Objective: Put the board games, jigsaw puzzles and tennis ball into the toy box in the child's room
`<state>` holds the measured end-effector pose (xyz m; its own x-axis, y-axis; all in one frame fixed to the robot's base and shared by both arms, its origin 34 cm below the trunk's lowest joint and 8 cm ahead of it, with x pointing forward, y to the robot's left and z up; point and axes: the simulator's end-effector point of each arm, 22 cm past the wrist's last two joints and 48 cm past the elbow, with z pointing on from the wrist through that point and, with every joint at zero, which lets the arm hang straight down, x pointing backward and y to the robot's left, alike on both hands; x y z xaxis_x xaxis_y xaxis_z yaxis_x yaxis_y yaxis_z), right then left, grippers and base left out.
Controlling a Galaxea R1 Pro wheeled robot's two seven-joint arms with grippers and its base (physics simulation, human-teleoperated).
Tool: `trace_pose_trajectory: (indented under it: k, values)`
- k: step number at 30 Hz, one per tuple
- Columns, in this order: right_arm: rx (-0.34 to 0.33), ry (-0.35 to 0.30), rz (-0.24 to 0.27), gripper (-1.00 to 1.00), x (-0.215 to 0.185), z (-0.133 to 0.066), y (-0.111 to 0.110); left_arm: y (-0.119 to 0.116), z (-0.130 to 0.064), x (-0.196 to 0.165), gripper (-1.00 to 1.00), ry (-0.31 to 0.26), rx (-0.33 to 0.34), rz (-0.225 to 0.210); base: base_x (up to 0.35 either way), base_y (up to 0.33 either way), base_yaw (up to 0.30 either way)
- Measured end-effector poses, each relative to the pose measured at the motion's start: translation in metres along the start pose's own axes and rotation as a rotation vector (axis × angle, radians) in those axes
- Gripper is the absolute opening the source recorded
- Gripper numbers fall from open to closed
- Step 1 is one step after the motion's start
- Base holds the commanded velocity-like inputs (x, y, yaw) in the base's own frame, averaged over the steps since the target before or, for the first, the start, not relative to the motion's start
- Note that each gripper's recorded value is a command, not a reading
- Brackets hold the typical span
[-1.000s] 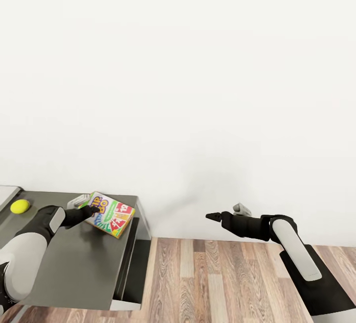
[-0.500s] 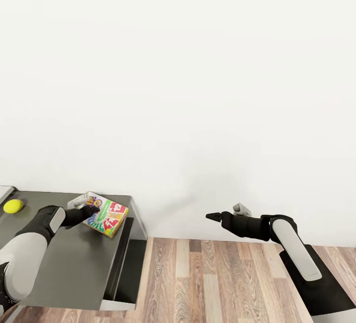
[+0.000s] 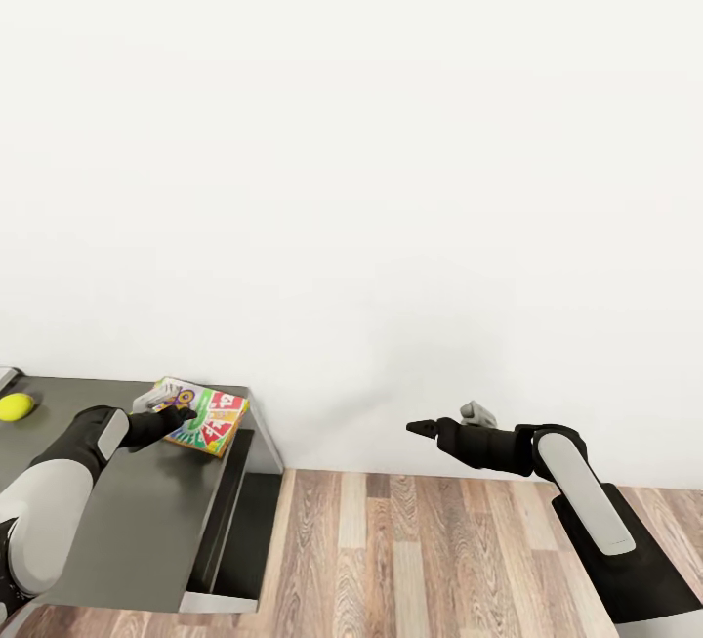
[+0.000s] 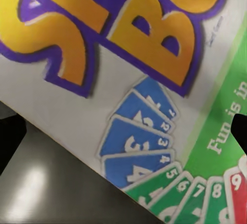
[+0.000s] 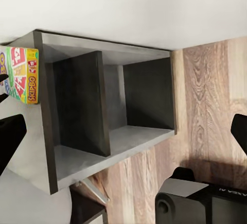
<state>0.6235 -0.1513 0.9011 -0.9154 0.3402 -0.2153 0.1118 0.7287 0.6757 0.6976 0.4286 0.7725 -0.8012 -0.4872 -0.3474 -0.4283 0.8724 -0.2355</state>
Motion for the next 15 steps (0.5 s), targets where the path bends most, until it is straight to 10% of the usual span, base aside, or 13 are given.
trace_pose_trajectory:
  k: [8, 15]
  values:
    - [0.000, 0.000, 0.000, 1.00, 0.0000, 0.0000, 0.0000, 0.0008, -0.0002, -0.0004, 1.00, 0.000, -0.001, 0.000, -0.010, -0.053, 0.000]
    - [0.000, 0.000, 0.001, 1.00, -0.0001, 0.0001, -0.0001, 0.0030, -0.0009, -0.0016, 1.00, -0.002, -0.004, -0.001, -0.085, 0.217, 0.000]
